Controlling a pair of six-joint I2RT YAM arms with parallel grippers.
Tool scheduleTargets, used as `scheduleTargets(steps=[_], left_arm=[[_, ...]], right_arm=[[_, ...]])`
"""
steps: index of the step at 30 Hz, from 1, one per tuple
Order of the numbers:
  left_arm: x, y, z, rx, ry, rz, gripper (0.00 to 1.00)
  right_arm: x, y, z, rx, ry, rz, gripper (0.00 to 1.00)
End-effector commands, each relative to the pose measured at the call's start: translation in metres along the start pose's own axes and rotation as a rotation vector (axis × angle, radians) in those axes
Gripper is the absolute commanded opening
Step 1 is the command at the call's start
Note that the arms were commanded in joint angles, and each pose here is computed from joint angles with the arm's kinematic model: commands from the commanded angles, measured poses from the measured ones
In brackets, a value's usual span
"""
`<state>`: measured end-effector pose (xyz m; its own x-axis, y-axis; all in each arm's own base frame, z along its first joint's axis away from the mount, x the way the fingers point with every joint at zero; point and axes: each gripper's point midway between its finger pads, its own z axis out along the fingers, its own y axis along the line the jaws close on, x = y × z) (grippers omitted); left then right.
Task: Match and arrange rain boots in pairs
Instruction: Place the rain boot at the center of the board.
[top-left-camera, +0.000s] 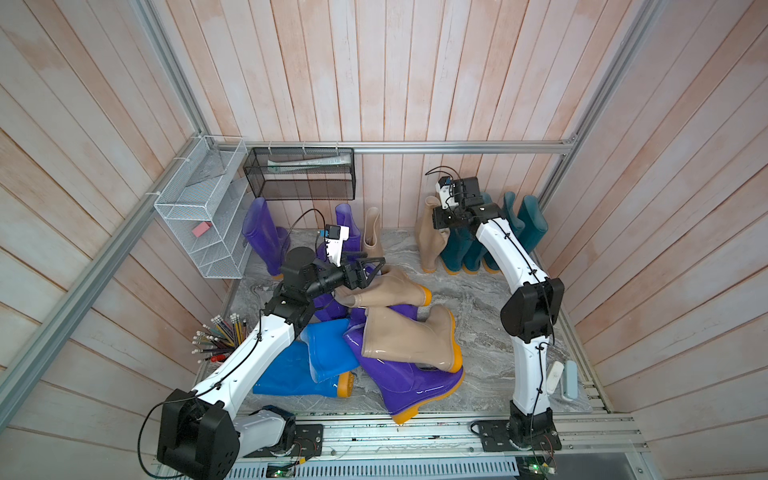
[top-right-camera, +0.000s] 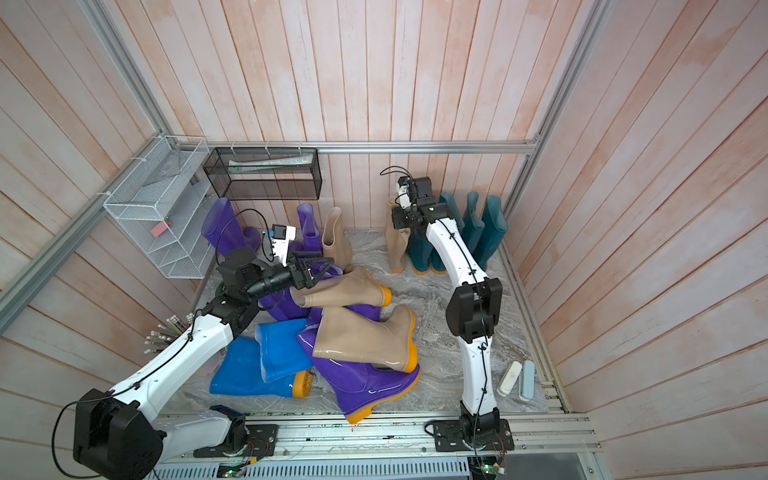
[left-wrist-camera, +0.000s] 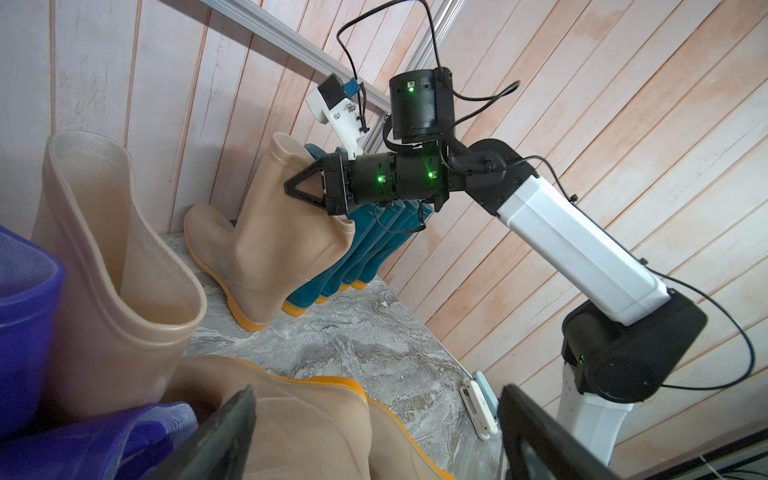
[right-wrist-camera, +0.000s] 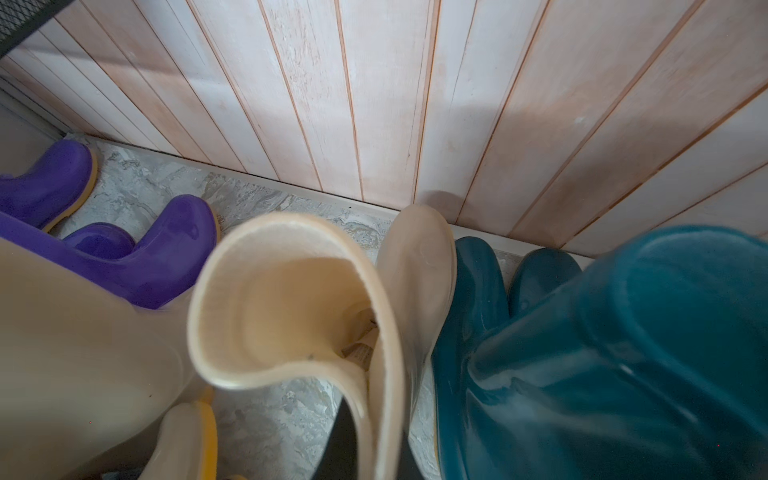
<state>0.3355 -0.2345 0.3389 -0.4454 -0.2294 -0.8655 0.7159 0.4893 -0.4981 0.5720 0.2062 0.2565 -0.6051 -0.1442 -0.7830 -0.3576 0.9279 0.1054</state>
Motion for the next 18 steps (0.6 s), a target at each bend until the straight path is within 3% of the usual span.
scheduleTargets(steps=[1, 3, 8, 18], left_arm=[[-0.006, -0.001, 0.000, 0.000, -0.008, 0.020, 0.94], [-0.007, -0.001, 0.001, 0.001, -0.008, 0.020, 0.94], [-0.008, -0.002, 0.000, 0.003, -0.009, 0.022, 0.94], [-0.008, -0.003, 0.000, 0.007, -0.009, 0.019, 0.94]], right_arm=[[-0.020, 0.007, -0.013, -0.032, -0.054, -0.013, 0.00], [-0.029, 0.024, -0.026, -0.102, -0.083, -0.008, 0.00], [-0.047, 0.047, -0.055, -0.122, -0.163, -0.023, 0.00], [-0.036, 0.033, -0.039, -0.094, -0.137, 0.033, 0.00]])
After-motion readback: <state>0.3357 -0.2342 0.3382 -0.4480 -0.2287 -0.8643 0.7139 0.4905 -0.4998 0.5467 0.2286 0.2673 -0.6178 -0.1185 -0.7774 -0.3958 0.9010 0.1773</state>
